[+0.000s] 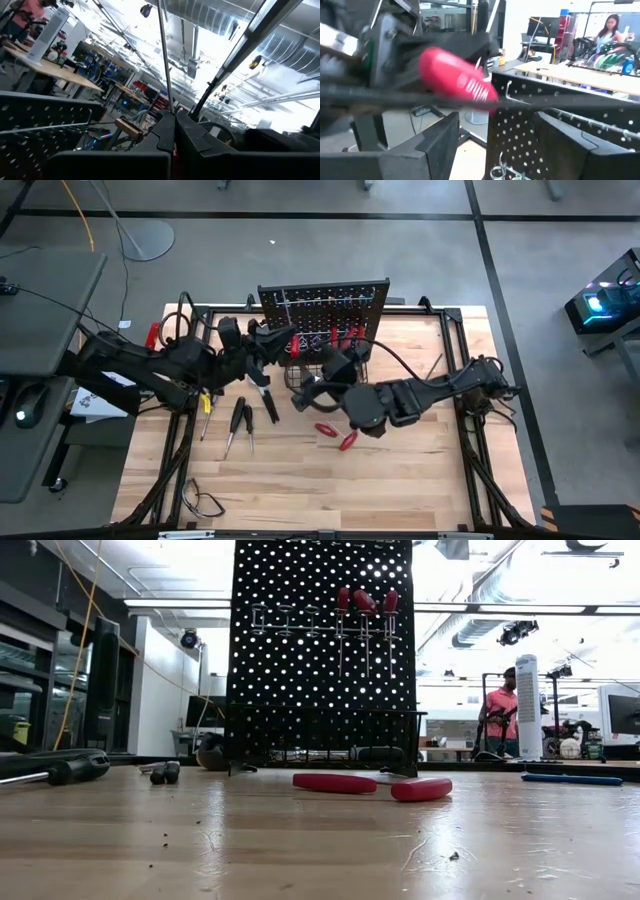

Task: Hang tools onto peg board
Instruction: Hang the red allen wrench on the peg board

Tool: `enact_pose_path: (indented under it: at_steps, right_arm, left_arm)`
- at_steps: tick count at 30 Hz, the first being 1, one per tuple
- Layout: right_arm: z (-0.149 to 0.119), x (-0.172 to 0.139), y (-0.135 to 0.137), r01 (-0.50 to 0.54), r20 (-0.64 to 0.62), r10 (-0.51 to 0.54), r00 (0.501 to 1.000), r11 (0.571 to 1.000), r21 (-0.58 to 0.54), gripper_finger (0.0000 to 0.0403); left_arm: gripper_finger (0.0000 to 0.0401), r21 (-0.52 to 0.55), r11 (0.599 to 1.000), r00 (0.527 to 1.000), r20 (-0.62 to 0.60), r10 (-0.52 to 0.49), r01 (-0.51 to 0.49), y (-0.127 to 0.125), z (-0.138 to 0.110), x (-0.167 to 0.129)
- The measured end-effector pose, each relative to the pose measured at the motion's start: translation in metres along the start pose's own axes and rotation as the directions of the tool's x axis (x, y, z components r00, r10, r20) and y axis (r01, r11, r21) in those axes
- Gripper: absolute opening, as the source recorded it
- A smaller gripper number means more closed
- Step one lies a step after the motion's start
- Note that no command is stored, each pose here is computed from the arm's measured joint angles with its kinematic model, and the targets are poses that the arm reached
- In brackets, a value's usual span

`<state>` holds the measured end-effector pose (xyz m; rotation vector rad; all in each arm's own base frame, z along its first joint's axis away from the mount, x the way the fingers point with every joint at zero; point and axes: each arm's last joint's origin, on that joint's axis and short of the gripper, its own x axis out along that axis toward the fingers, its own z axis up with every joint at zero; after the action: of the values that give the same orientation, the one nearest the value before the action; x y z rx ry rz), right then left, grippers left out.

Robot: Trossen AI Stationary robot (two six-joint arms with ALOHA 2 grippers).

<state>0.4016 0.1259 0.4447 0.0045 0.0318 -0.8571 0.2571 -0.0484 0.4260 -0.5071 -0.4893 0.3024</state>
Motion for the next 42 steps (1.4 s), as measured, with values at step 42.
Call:
enact_pose_path:
  at_steps: [42]
  right_arm:
    - [0.021,0.011,0.001,-0.224,0.128,0.237,0.963,0.968,-0.111,0.0128]
  left_arm:
    - [0.0,-0.143,0.978,0.988,0.056,-0.147,0.153,-0.005,-0.002,0.006]
